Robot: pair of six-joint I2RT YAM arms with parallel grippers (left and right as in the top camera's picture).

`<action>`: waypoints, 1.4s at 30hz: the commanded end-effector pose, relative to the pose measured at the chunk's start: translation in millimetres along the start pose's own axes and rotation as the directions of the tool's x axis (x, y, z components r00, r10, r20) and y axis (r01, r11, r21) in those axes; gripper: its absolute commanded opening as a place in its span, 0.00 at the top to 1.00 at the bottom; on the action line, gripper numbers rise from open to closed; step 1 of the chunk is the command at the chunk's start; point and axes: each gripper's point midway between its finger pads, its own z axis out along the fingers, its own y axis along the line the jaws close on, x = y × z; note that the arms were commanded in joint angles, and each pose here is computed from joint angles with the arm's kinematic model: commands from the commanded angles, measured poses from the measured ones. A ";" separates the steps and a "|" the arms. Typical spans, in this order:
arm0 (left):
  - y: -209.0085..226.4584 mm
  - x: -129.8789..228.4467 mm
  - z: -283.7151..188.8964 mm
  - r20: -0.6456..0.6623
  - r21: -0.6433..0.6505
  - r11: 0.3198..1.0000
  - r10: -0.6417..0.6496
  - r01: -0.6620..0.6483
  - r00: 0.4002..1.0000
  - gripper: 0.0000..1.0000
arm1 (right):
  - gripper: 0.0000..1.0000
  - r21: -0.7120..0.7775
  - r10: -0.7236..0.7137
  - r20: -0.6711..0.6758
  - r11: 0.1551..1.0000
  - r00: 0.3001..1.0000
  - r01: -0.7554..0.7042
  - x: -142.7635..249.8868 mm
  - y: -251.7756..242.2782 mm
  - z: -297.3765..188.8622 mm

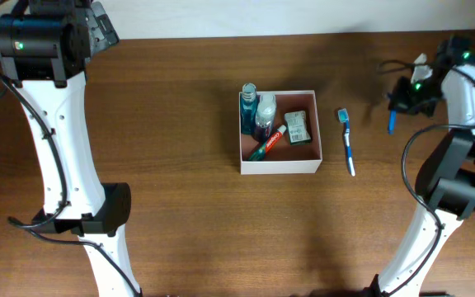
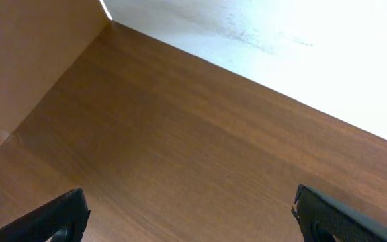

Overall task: Pack container
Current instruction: 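Lower the right gripper and close it on the blue razor handle, then carry the razor left and drop it into the pink box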

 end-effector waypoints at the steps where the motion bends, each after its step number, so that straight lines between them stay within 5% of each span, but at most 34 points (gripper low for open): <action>1: 3.3 -0.2 2.0 0.000 -0.017 1.000 0.013 -0.013 1.000 0.01 | 0.96 -0.245 0.005 0.039 0.970 0.999 0.005 -8.8 61.6 -61.9; 9: 3.3 -0.2 2.0 0.000 -0.017 1.000 0.012 -0.012 1.000 0.01 | 0.96 -0.298 -0.128 -0.029 0.948 0.991 0.113 24.1 124.8 -107.4; 18: 3.3 -0.2 2.0 0.000 -0.017 1.000 0.012 -0.012 1.000 0.01 | 0.96 -0.149 -0.353 -0.114 0.930 0.929 0.335 68.2 199.7 -73.1; 22: 3.3 -0.2 2.0 0.000 -0.017 1.000 0.012 -0.012 1.000 0.01 | 0.96 -0.001 -0.308 -0.122 0.951 0.944 0.310 70.0 199.0 -65.6; 31: 3.3 -0.2 2.0 0.000 -0.017 1.000 0.012 -0.012 1.000 0.01 | 0.96 -0.011 -0.341 -0.166 0.939 0.925 0.344 91.5 222.3 -56.9; 42: 3.3 -0.2 2.0 0.000 -0.017 1.000 0.012 -0.012 1.000 0.01 | 0.78 -0.015 -0.362 -0.215 0.930 0.907 0.368 108.4 230.1 -46.2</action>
